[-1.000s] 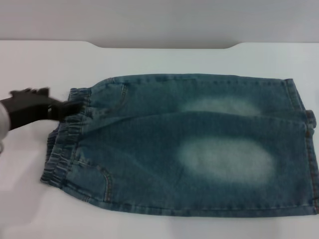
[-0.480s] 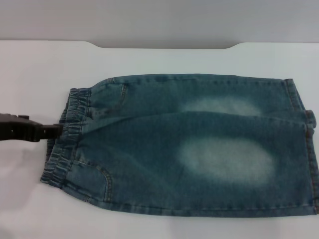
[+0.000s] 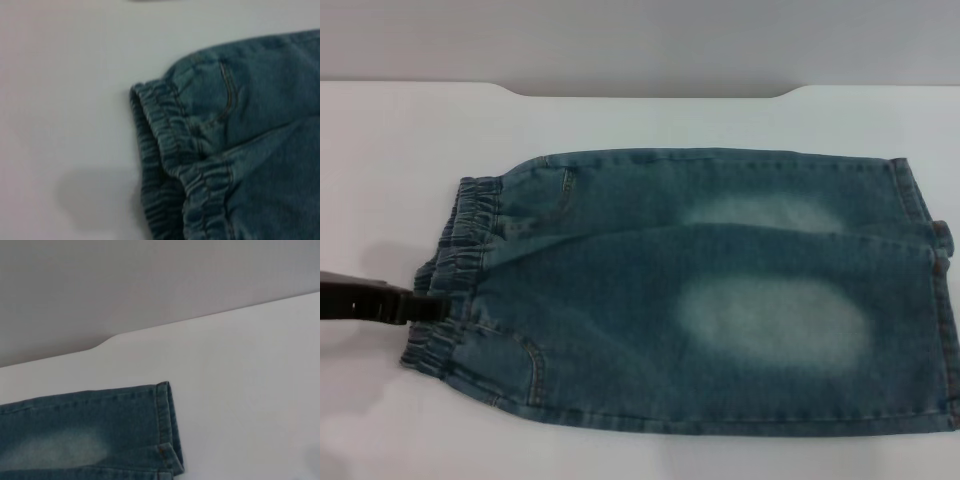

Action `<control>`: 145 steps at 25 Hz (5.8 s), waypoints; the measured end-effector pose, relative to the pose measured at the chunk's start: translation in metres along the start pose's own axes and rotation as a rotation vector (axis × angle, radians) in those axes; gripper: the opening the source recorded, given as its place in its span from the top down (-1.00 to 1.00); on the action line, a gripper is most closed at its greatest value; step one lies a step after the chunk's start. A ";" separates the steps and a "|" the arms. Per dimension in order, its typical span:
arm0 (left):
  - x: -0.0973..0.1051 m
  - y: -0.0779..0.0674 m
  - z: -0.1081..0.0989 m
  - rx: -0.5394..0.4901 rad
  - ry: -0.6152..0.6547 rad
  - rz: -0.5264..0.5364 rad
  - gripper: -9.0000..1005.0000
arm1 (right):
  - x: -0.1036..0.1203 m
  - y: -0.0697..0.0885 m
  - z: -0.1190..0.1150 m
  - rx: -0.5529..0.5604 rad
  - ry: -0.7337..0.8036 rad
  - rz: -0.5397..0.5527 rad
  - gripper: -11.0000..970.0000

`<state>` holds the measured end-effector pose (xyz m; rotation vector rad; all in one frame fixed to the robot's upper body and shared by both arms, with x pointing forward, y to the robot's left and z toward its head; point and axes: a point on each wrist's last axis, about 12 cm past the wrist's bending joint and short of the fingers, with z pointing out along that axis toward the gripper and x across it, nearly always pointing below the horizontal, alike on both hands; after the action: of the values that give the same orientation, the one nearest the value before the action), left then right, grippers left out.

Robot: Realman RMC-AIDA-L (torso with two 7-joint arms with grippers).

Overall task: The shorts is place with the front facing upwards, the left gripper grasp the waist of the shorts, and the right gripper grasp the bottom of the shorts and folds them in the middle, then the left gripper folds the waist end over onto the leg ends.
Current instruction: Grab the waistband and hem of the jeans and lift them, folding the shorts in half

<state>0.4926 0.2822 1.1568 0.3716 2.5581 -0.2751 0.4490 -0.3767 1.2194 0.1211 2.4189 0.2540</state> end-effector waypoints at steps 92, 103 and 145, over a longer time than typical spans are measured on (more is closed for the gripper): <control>-0.005 -0.031 0.035 -0.019 0.175 0.151 0.92 | 0.060 -0.019 0.049 -0.203 0.246 0.206 -0.21; -0.009 -0.034 0.038 -0.015 0.186 0.165 0.91 | 0.072 -0.021 0.056 -0.219 0.284 0.240 -0.21; -0.015 -0.037 0.040 -0.009 0.182 0.186 0.89 | 0.084 -0.007 0.084 -0.335 0.371 0.163 0.37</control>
<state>0.5122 0.2340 1.1356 0.6543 2.6762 -0.1675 0.4408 -0.3577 1.1023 0.1288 2.6909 0.8136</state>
